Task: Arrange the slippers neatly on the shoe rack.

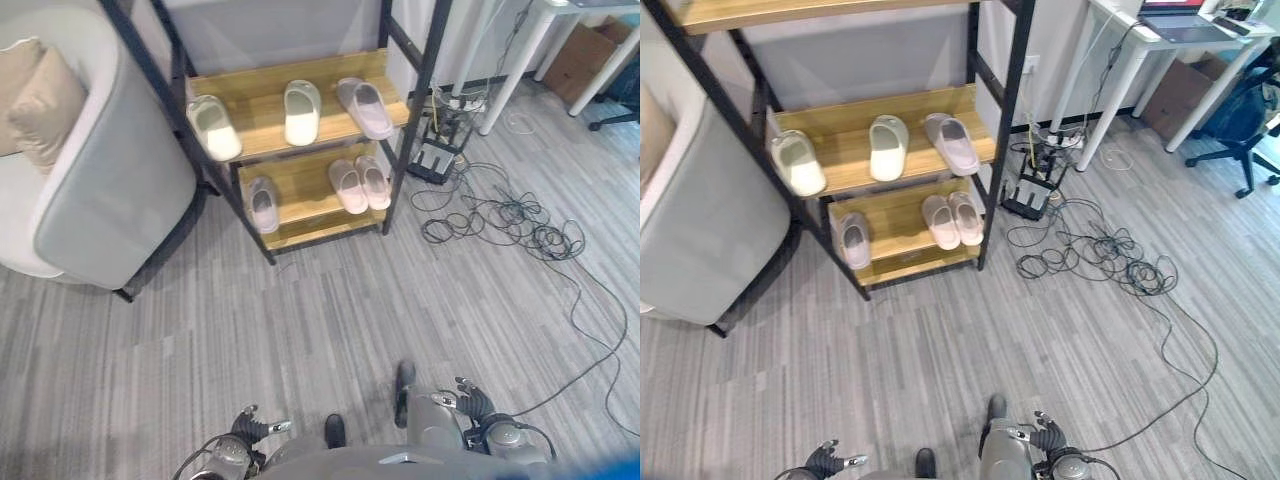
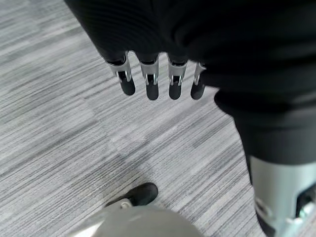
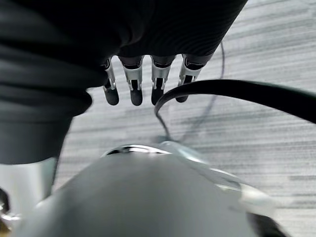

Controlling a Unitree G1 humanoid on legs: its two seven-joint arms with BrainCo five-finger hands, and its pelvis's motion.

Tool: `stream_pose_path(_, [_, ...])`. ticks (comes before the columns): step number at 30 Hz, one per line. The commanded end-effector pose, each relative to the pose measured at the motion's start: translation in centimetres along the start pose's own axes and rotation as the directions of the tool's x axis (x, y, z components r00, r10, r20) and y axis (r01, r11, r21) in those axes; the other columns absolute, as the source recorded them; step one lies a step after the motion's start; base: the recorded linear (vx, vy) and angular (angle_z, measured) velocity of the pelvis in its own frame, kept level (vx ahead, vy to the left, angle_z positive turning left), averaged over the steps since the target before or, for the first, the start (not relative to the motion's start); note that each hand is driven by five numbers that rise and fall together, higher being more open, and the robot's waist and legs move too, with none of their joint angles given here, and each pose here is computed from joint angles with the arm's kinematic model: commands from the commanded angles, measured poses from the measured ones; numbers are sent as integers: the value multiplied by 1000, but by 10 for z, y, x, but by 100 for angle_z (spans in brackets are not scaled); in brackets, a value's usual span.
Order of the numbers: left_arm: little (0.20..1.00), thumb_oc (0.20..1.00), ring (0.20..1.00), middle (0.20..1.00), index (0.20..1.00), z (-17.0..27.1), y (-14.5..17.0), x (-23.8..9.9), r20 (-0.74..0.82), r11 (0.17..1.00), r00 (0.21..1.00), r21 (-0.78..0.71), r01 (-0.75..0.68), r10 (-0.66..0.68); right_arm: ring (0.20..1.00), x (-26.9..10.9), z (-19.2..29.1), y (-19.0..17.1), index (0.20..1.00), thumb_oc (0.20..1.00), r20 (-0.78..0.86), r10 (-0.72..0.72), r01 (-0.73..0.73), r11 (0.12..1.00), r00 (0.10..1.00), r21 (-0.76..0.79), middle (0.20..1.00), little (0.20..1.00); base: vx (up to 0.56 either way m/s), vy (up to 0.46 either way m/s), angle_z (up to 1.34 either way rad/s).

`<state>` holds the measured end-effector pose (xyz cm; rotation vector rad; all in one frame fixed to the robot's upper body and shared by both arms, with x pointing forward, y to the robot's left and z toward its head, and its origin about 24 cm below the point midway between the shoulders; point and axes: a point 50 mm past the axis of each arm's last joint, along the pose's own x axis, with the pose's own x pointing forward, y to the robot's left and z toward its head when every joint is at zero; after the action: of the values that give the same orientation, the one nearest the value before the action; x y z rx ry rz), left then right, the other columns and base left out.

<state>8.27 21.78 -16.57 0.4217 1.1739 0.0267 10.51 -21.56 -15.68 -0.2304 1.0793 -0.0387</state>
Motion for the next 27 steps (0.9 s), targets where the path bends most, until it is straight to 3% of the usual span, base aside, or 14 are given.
stream_pose_path(1, [1000,1000,1000,1000,1000,-1,-18,-2,-8,996,997,43,79,-79,1000,-7,-22,30,1000,1000,-78,71,-71,997,994,3,1000,1000,273,-208,28])
stream_pose_path(11, [1000,1000,1000,1000,1000,61,-18,3,208,994,974,81,68,-83,1000,3,22,0,1000,1000,75,26,-18,994,997,-105,1000,1000,111,-188,67])
stream_pose_path(15, [1000,1000,1000,1000,1000,51,-10,4,170,997,984,74,35,-47,1000,5,39,2,1000,1000,134,30,-10,990,990,-144,1000,1000,153,97,57])
stream_pose_path(19, [1000,1000,1000,1000,1000,11,-4,2,9,997,999,71,38,-38,1000,4,34,15,1000,1000,114,72,-52,984,991,-168,1000,1000,202,235,8])
stream_pose_path(27, [1000,1000,1000,1000,1000,24,16,5,71,996,997,86,-16,10,1000,6,51,20,1000,1000,163,86,-62,988,983,-144,1000,1000,106,322,7])
